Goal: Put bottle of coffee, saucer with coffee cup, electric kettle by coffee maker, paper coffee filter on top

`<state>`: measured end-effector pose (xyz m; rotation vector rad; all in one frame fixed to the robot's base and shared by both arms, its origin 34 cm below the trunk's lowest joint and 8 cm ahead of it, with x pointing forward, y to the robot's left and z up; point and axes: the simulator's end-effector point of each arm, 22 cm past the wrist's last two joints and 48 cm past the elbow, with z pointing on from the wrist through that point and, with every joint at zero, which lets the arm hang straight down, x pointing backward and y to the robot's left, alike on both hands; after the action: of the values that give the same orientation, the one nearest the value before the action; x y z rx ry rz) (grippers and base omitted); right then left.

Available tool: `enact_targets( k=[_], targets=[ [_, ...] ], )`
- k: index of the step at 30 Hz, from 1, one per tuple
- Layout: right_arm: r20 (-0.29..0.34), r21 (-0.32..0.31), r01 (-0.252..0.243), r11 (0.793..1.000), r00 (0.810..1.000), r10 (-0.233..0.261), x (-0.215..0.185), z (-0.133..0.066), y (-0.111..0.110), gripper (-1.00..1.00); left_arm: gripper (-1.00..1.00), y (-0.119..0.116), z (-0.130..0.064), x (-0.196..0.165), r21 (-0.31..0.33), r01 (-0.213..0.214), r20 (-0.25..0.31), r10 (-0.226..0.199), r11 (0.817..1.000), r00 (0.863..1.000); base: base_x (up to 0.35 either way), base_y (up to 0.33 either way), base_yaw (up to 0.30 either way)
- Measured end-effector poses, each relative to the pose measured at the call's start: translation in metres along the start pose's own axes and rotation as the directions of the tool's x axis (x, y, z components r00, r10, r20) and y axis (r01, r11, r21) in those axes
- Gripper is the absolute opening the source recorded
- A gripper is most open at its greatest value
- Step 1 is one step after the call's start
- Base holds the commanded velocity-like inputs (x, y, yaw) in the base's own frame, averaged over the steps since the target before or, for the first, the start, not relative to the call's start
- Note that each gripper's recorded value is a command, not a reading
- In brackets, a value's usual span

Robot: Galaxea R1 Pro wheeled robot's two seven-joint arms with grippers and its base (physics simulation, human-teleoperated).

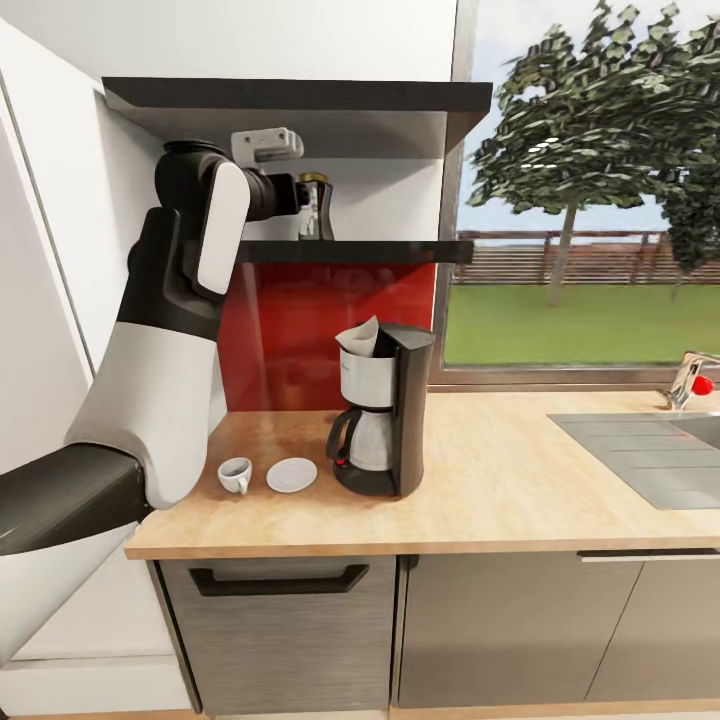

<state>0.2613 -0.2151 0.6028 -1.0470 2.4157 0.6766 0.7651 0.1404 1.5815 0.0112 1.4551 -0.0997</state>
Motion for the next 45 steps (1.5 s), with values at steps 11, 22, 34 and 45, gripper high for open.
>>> enact_targets(
  k=[11, 22, 34, 45],
  targets=[
    [-0.045, -0.005, -0.009, 1.0, 0.999, 0.009, 0.005, 0.001, -0.001, 1.0, 1.0, 0.011, 0.0, 0.0, -0.05, 0.0, 0.0, 0.0, 0.999, 1.0, 0.0, 0.0, 0.0],
    [-0.049, 0.118, -0.09, 0.989, 0.994, 0.097, 0.037, -0.025, -0.032, 1.0, 1.0, 0.01, -0.008, -0.015, -0.004, 0.037, 0.039, -0.037, 0.999, 0.999, 0.003, 0.0, 0.0],
    [0.305, 0.487, -0.394, 0.78, 0.913, 0.27, 0.019, -0.088, -0.141, 1.0, 1.0, 0.014, -0.011, -0.019, -0.019, 0.042, 0.051, -0.041, 0.999, 0.998, 0.049, -0.004, 0.0],
    [0.309, 0.491, -0.397, 0.776, 0.912, 0.271, 0.019, -0.089, -0.142, 1.0, 1.0, 0.014, -0.01, -0.017, -0.025, 0.039, 0.046, -0.038, 0.999, 0.998, 0.087, -0.07, 0.0]
  ],
)
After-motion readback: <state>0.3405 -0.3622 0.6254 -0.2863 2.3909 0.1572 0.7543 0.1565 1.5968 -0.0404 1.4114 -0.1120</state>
